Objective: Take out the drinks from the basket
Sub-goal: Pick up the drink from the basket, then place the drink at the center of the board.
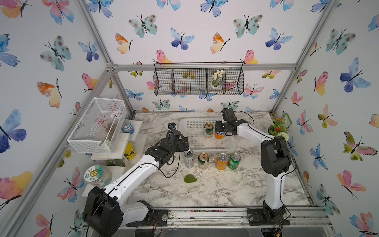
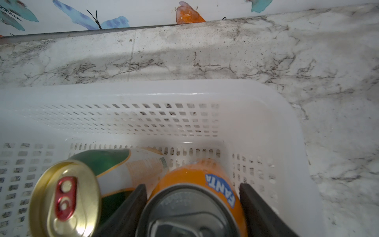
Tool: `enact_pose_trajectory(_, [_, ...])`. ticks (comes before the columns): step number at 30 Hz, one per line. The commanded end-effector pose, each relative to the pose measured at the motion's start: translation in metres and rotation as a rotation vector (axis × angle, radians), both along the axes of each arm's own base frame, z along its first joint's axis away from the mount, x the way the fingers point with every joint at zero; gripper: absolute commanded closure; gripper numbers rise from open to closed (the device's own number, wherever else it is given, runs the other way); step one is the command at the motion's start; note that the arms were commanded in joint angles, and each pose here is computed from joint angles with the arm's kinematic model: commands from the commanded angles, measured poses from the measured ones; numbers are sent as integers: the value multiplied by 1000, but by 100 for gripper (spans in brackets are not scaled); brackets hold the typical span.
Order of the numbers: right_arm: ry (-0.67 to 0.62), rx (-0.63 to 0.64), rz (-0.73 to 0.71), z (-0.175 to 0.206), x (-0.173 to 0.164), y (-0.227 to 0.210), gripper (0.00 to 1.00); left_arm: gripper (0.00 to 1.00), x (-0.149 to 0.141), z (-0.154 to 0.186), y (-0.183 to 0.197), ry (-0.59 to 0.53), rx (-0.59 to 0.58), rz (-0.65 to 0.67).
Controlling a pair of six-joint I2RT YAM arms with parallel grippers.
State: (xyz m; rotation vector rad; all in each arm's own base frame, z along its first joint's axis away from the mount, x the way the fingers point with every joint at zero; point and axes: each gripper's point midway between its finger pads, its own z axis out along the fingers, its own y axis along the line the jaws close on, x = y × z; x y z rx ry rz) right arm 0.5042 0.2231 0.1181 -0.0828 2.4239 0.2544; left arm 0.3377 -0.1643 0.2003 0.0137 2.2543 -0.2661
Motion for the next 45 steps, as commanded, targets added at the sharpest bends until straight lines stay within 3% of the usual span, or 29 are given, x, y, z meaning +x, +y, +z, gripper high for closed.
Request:
enact_pose_trajectory(1, [-154,42,-3,78,8,-2,42,1,1,2,0,2,-5,-6])
enact_pose_trajectory(8, [-257,93,-15,136,-8,-10,43,1,1,3,1,1,-9,-4])
enact_pose_trajectory(14, [-300,182,29,168,-42,-13,43,1,1,4,1,0,-15,-5])
enact_pose_trajectory(28, [-384,444,510,218,-178,30,43,1,1,3,1,10,-27,-8])
enact_pose_trajectory(32, [-350,485,650,211,-218,45,43,1,2,3,2,10,-28,-7])
enact_pose_trajectory(37, [-285,421,779,182,-264,64,43,1,3,1,1,18,-30,-8])
enact_pose_trajectory(45, [-229,301,734,133,-294,49,43,1,4,1,3,20,-33,-4])
